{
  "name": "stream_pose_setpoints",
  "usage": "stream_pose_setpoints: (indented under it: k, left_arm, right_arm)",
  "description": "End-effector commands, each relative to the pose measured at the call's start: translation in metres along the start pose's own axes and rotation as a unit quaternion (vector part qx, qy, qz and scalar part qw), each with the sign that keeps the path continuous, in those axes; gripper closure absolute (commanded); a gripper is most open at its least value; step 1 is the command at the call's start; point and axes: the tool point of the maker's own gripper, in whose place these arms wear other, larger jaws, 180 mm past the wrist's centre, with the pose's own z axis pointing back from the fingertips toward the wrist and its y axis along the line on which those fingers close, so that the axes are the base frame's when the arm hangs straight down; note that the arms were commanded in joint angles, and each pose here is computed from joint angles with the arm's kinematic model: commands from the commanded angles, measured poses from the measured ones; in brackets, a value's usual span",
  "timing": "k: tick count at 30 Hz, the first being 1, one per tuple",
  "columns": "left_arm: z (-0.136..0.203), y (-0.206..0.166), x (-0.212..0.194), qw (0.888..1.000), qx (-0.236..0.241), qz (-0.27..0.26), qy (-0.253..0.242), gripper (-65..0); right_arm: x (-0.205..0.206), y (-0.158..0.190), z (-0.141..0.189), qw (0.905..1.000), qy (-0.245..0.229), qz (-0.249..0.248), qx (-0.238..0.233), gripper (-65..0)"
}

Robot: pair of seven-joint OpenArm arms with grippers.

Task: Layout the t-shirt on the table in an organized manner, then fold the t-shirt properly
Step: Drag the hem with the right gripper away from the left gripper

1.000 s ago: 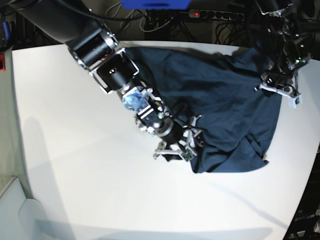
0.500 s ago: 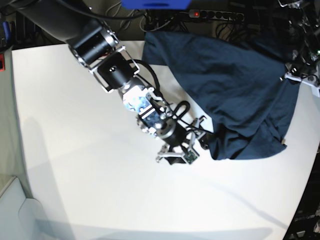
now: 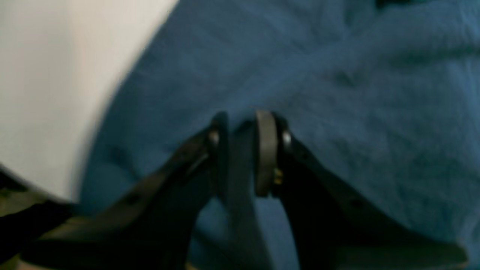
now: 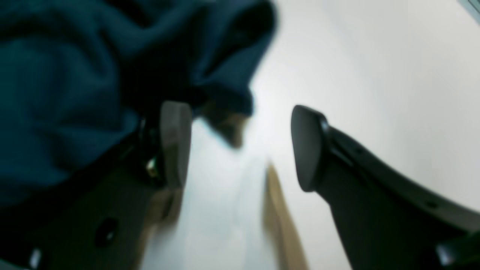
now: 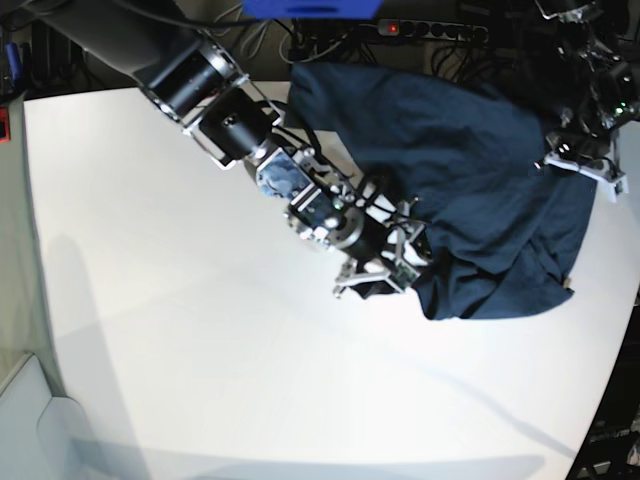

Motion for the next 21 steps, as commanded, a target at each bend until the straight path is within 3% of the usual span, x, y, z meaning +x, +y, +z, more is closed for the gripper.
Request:
stream_pose_setpoints:
  k: [1, 6, 10, 14, 21]
  left_arm:
    - [0.0, -0.011, 0.009, 1.0, -0.013, -0.012, -0.01, -12.3]
    - [-0.007, -0.04, -0.006, 0.998, -0.044, -0.044, 0.012, -12.3]
    - [0.002, -0.048, 0.003, 0.997, -0.05, -0.057, -0.005, -12.3]
    - [0.021, -0.058, 0.023, 0.994, -0.057, -0.077, -0.043, -12.3]
    - [0.063, -0.085, 0.054, 0.983, -0.078, -0.119, -0.114, -12.3]
  right_arm:
    - [0.034, -0.003, -0.004, 0.9987, -0.051, 0.008, 0.0, -37.3]
    - [0.044, 0.005, -0.003, 0.9967, -0.079, 0.015, 0.01, -37.3]
    - [0.049, 0.001, -0.004, 0.9961, -0.087, -0.016, 0.006, -37.3]
    - [0.058, -0.01, -0.005, 0.9945, -0.096, -0.043, 0.0, -37.3]
    - [0.061, -0.013, -0.005, 0.994, -0.098, -0.047, -0.002, -37.3]
